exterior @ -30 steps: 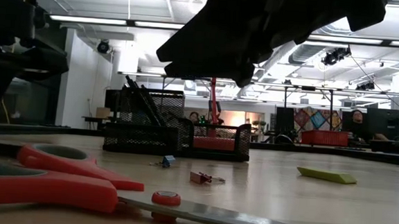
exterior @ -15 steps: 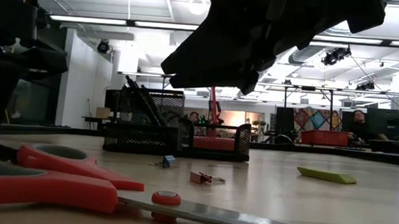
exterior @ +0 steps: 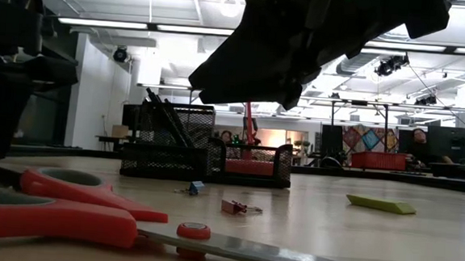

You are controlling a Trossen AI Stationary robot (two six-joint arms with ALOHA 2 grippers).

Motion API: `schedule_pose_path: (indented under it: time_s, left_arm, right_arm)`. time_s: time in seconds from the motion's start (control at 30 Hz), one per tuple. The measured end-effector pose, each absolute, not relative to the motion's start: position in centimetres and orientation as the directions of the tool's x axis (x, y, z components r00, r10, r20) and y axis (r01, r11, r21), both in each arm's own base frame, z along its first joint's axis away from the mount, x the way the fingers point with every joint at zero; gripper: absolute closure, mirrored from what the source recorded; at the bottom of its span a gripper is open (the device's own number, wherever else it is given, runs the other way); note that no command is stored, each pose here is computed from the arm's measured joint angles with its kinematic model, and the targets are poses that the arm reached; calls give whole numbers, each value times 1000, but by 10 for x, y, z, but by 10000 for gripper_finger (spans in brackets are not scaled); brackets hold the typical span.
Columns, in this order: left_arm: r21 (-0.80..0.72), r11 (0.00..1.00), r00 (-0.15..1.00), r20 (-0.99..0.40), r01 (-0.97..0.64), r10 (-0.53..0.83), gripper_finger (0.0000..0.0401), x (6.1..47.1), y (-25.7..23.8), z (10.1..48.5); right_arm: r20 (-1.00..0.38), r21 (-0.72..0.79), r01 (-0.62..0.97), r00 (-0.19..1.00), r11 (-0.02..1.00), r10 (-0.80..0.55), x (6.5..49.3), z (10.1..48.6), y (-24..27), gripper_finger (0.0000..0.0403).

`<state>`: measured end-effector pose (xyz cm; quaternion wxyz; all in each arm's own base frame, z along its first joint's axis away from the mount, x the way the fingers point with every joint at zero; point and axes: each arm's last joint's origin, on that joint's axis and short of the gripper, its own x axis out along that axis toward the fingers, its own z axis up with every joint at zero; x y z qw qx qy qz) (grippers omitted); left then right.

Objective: Pick and place office supplies into organizer
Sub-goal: Put the black pen into the desk organizer

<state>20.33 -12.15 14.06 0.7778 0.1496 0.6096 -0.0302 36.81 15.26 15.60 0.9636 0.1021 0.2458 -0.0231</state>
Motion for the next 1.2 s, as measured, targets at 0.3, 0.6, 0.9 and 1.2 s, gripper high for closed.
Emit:
schedule_pose_path:
  time_s: [0.3,0.6,0.9,1.2]
  left_arm:
    - [174,960,257,-960,221,114,281,203,-118,135]
    - [154,958,253,-963,242,91,312,207,-116,132]
    - [101,967,215,-975,235,50,351,216,-112,123]
    - [105,971,227,-972,216,55,386,216,-112,123]
  right_arm:
    - [-478,185,95,878,978,5,368,156,153,258]
    - [-477,181,103,879,978,-4,368,156,152,258]
    - [-480,174,110,877,979,-13,368,156,152,258]
    - [-482,179,101,876,979,-2,368,156,153,258]
